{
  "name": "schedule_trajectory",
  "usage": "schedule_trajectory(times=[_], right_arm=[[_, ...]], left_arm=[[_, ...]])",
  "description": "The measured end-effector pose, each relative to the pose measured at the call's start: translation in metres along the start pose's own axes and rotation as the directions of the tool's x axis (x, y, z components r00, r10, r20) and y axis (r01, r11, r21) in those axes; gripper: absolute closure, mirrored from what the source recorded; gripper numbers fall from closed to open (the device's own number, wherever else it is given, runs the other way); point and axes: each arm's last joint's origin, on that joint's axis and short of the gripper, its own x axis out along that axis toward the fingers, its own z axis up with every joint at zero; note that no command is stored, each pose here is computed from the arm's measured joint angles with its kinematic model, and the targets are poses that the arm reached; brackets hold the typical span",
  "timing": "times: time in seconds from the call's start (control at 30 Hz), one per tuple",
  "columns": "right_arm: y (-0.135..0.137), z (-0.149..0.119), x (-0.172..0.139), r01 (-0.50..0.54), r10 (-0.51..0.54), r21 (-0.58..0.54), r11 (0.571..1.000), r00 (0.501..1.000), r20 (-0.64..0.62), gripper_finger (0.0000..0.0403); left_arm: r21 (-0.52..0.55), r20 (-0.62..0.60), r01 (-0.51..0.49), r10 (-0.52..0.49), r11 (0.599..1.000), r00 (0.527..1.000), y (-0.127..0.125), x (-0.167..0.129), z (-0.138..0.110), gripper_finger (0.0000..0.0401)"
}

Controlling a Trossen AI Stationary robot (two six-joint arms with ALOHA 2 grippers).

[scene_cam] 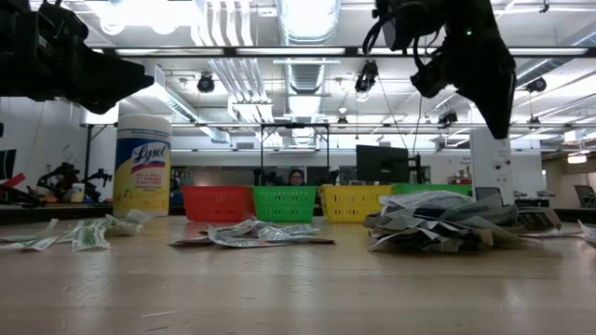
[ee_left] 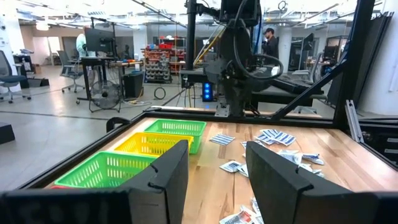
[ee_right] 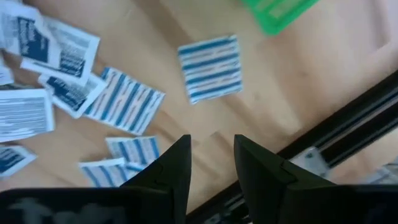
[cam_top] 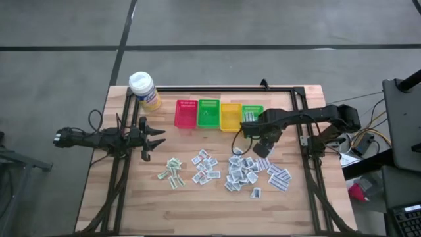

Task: Pick & Place First Aid Supplies
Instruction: Put the blue bandage into the right green bin

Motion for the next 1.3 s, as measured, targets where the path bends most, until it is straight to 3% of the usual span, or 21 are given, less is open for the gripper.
schedule_trajectory(times=[0.37,0.77,1.1,1.3], right_arm=[[-0.012,-0.021,0.024,-0.071,0.074,0.192,0.979,0.997,-0.011,0.0242],[-0.027,-0.037,0.062,-0.112,0.093,0.457,0.883,0.994,0.065,0.0218],[-0.022,-0.027,0.08,-0.123,0.054,0.481,0.868,0.986,0.155,0.0218],[-0.02,-0.024,0.087,-0.085,0.011,0.553,0.829,0.991,0.136,0.0218]], left_arm=[[-0.001,0.0,0.0,0.0,1.0,1.0,0.0,0.0,0.0,0.0243],[0.0,0.001,-0.004,0.004,1.0,1.0,0.0,0.0,0.0,0.0243],[-0.006,0.003,-0.011,0.011,1.0,1.0,0.0,0.0,0.0,0.0243],[-0.008,0.004,-0.012,0.012,1.0,1.0,0.0,0.0,0.0,0.0243]])
